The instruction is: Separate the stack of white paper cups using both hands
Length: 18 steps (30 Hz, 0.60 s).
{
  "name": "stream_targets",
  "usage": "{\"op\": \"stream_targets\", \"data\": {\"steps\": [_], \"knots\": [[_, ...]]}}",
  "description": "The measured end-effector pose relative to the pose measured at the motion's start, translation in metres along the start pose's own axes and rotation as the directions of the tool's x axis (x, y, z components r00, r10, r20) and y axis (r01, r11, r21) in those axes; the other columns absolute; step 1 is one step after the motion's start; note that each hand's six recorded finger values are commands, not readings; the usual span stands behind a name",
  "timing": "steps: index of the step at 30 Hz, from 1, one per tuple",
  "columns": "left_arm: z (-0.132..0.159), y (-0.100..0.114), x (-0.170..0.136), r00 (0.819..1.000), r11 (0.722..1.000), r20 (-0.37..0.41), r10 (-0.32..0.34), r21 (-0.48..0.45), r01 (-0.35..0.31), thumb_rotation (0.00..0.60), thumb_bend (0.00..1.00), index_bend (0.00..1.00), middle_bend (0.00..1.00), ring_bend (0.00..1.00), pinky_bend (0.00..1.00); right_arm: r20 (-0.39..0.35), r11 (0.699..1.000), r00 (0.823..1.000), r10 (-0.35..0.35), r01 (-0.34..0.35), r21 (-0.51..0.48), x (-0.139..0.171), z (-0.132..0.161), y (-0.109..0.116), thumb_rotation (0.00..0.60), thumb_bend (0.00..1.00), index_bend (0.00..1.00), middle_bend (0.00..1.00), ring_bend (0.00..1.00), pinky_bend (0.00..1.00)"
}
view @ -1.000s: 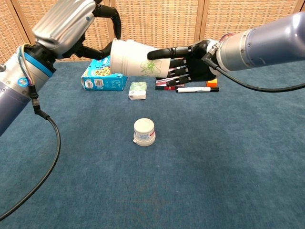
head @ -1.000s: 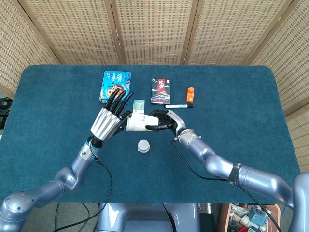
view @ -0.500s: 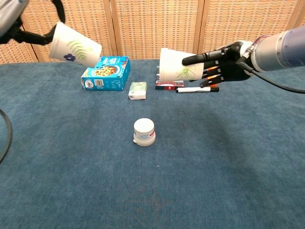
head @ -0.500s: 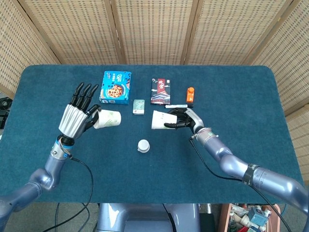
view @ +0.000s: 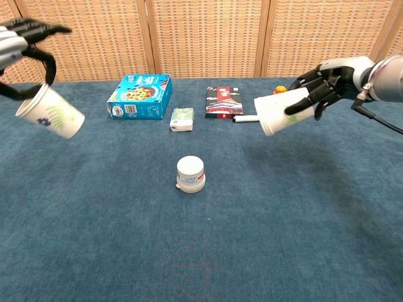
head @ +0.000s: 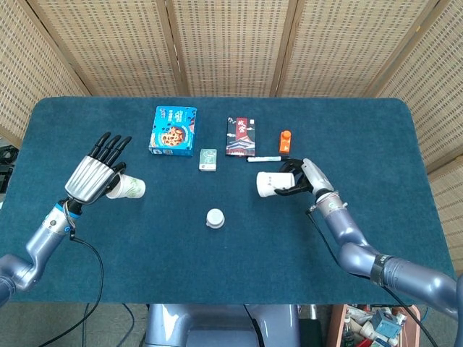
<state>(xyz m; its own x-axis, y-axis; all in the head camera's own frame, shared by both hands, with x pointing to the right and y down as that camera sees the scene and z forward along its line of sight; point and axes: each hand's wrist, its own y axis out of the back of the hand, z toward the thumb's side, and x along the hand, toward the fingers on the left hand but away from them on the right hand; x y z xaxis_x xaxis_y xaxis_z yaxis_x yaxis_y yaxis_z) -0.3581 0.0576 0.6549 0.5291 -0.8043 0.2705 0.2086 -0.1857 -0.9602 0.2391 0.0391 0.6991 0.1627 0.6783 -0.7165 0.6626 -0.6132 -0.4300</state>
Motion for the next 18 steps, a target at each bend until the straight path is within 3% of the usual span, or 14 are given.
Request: {"op": "stream_targets", "data": {"steps": [4,7,9,10,12,18], "knots": [[-0.003,-0.012,-0.004,0.994,0.992,0.0,-0.114,0.059,0.113,0.6,0.55,0.71,0.0,0.0,0.0,-0.024,0.978,0.998,-0.056,0.06,0.198,0.001,-0.008,0.006,0.6,0.43,0.56,0.57,0.47,0.62],[-0.003,-0.018,-0.005,0.986,0.982,-0.011,-0.166,0.089,0.167,0.6,0.55,0.51,0.0,0.0,0.0,-0.04,0.94,0.997,-0.07,0.08,0.333,0.003,-0.014,0.005,0.6,0.39,0.52,0.48,0.42,0.53],[-0.003,-0.02,-0.005,0.982,0.977,-0.022,-0.187,0.097,0.188,0.6,0.46,0.24,0.0,0.0,0.0,-0.051,0.909,0.996,-0.071,0.086,0.409,0.004,-0.018,0.003,0.6,0.24,0.33,0.27,0.25,0.34],[-0.002,-0.02,-0.005,0.981,0.976,-0.026,-0.192,0.095,0.193,0.6,0.4,0.15,0.0,0.0,0.0,-0.055,0.895,0.996,-0.069,0.086,0.437,0.005,-0.019,0.003,0.6,0.12,0.17,0.13,0.12,0.2],[-0.001,-0.02,-0.004,0.98,0.976,-0.033,-0.197,0.085,0.199,0.6,0.26,0.01,0.0,0.0,0.0,-0.057,0.866,0.997,-0.061,0.081,0.493,0.007,-0.022,0.001,0.6,0.02,0.02,0.0,0.0,0.04],[-0.002,-0.007,-0.007,0.985,0.985,-0.05,-0.163,0.048,0.165,0.6,0.24,0.0,0.0,0.0,0.0,-0.107,0.786,0.991,-0.081,0.13,0.605,0.021,-0.016,0.006,0.6,0.0,0.0,0.0,0.0,0.0]]}}
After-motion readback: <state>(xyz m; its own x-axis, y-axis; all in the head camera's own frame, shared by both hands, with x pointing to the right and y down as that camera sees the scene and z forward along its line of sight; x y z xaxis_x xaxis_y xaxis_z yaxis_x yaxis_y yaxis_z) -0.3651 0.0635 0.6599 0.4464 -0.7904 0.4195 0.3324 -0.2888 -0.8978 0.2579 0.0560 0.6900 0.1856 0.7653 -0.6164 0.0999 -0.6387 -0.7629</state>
